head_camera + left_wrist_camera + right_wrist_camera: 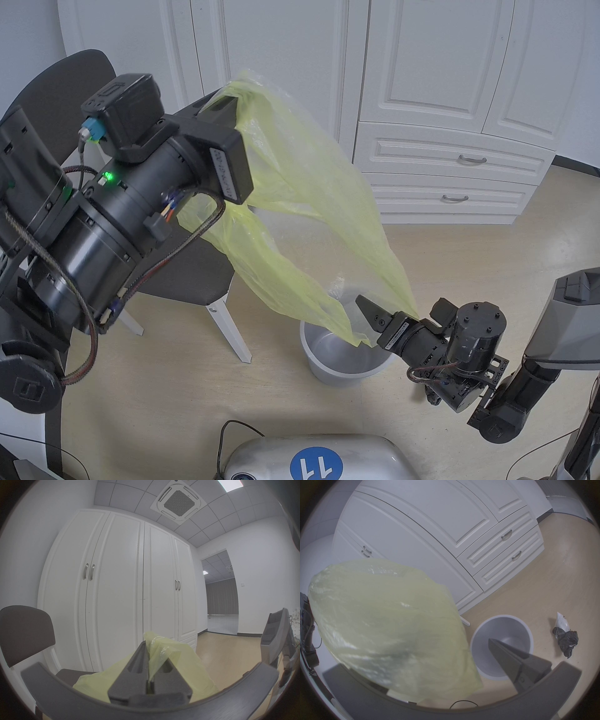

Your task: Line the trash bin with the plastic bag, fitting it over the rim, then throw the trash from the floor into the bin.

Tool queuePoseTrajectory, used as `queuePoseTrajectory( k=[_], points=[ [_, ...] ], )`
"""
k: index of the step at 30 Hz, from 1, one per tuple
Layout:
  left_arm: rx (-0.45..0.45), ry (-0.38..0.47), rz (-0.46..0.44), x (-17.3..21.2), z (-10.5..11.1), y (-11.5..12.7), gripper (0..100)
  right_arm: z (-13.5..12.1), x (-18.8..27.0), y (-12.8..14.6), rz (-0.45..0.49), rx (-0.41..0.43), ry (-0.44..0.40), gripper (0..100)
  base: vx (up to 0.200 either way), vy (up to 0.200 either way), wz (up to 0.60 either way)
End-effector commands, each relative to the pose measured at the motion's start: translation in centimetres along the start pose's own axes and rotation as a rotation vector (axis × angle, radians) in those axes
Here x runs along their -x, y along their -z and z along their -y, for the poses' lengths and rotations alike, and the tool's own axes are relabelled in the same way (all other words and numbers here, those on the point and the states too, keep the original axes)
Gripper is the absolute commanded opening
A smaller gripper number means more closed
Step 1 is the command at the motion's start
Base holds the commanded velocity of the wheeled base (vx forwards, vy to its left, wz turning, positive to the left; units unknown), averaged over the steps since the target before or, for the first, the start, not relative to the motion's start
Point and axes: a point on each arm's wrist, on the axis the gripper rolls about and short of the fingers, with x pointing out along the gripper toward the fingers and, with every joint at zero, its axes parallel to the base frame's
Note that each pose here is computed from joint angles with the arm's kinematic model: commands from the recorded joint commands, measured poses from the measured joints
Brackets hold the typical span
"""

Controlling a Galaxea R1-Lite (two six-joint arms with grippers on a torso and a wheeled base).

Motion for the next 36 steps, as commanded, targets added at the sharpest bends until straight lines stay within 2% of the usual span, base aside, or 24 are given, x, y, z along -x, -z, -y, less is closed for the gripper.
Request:
queuePoseTrajectory(
  k=[1, 5, 11, 15, 17, 21, 22, 23, 28, 29, 31, 33, 36],
  points=[
    [0.000, 0.000, -0.001, 0.0, 0.0, 0.0, 0, 0.0, 0.0, 0.1, 0.005, -0.005, -0.008, 0, 0.000, 0.000, 0.00],
    [-0.005, 0.007, -0.024, 0.2, 0.2, 0.6, 0, 0.0, 0.1, -0.1, 0.010, -0.004, -0.006, 0, 0.000, 0.000, 0.00],
    [-0.025, 0.023, -0.105, 1.5, 0.2, 2.8, 0, -0.5, 0.8, 0.0, -0.004, 0.006, -0.024, 0, 0.000, 0.000, 0.00],
    [-0.006, 0.027, -0.127, 2.1, 0.3, 3.3, 0, -0.5, 1.0, -0.3, 0.002, 0.023, -0.021, 0, 0.000, 0.000, 0.00],
    [0.014, 0.022, -0.142, 2.3, 0.3, 3.6, 0, 0.1, 1.1, -0.8, 0.014, 0.066, -0.001, 0, 0.000, 0.000, 0.00],
    [-0.007, -0.052, -0.204, 2.9, -0.1, 4.7, 0, 1.3, 1.7, -1.9, 0.031, 0.169, 0.045, 0, 0.000, 0.000, 0.00],
    [-0.007, -0.052, -0.204, 2.9, -0.1, 4.7, 0, 1.3, 1.7, -1.9, 0.031, 0.169, 0.045, 0, 0.000, 0.000, 0.00],
    [-0.018, -0.078, -0.230, 3.3, -0.4, 5.2, 0, 1.6, 2.2, -2.6, 0.031, 0.210, 0.043, 0, 0.000, 0.000, 0.00],
    [-0.037, -0.119, -0.273, 3.8, -1.1, 6.1, 0, 1.6, 3.2, -3.6, 0.026, 0.250, 0.007, 0, 0.000, 0.000, 0.00],
    [-0.048, -0.153, -0.308, 4.5, -1.6, 6.8, 0, 1.6, 3.8, -4.8, 0.057, 0.263, 0.000, 0, 0.000, 0.000, 0.00],
    [-0.051, -0.168, -0.314, 5.0, -2.0, 6.9, 0, 1.7, 4.3, -5.5, 0.076, 0.276, 0.005, 0, 0.000, 0.000, 0.00],
    [-0.048, -0.170, -0.322, 5.3, -2.0, 7.1, 0, 1.8, 4.8, -5.8, 0.053, 0.296, 0.029, 0, 0.000, 0.000, 0.00],
    [-0.001, -0.172, -0.345, 5.8, -1.9, 7.6, 0, 1.6, 6.2, -6.0, -0.040, 0.322, 0.079, 0, 0.000, 0.000, 0.00]
  ],
)
